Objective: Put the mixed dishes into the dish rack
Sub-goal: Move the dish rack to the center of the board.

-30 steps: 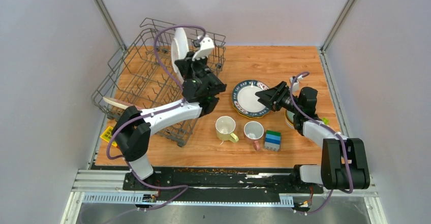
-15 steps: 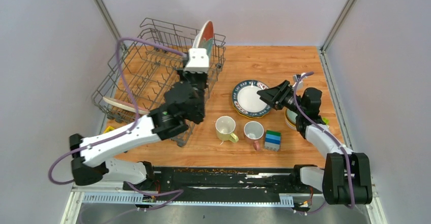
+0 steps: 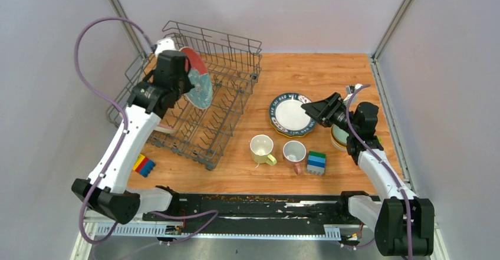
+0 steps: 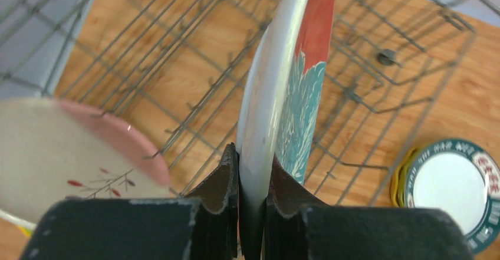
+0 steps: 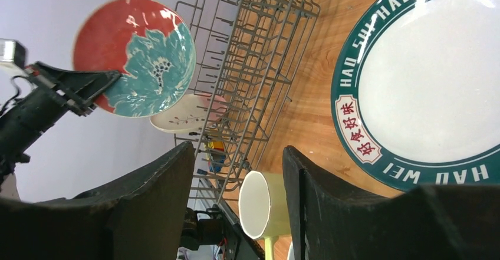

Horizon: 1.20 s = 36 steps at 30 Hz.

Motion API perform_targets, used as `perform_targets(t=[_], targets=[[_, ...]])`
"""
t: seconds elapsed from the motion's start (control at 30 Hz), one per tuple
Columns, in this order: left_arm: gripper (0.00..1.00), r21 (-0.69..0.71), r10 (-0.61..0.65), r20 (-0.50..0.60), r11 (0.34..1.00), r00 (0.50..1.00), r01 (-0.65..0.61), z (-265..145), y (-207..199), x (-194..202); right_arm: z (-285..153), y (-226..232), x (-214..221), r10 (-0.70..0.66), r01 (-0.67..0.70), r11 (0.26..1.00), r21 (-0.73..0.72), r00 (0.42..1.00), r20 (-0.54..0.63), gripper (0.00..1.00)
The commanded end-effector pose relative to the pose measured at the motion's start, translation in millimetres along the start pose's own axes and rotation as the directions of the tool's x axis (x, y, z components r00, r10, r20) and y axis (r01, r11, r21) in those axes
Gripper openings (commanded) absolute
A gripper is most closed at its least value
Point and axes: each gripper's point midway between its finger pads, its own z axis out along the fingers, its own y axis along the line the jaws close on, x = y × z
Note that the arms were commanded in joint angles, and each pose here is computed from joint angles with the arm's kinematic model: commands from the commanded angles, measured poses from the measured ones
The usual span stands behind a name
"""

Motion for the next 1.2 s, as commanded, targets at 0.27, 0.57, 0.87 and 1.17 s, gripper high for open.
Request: perform_targets(t=[0.27,0.57,0.87,1.17], targets=[[0.00,-0.229,-0.564,0.005,0.803,0.826,0.550,27,87,-30,15,43,-47,-0.103,0.104,0.994,-0.023,0.994,0.033,0.56],[0.00,-0.540,-0.530,-0.048,0.727,0.847,0.425,0,133,-14,33,43,-66,-0.126,0.126,0.992,-0.007,0.992,0.015,0.56],[0.00,-0.629,-0.556,-0.179,0.699,0.812,0.341,2,137,4,47,45,-72,-0.123,0.122,0.992,-0.039,0.992,-0.039,0.56],[0.00,-0.702,-0.594,-0.176,0.635,0.785,0.322,-6,154,17,53,40,-74,-0.124,0.122,0.992,-0.037,0.991,-0.049,0.56]])
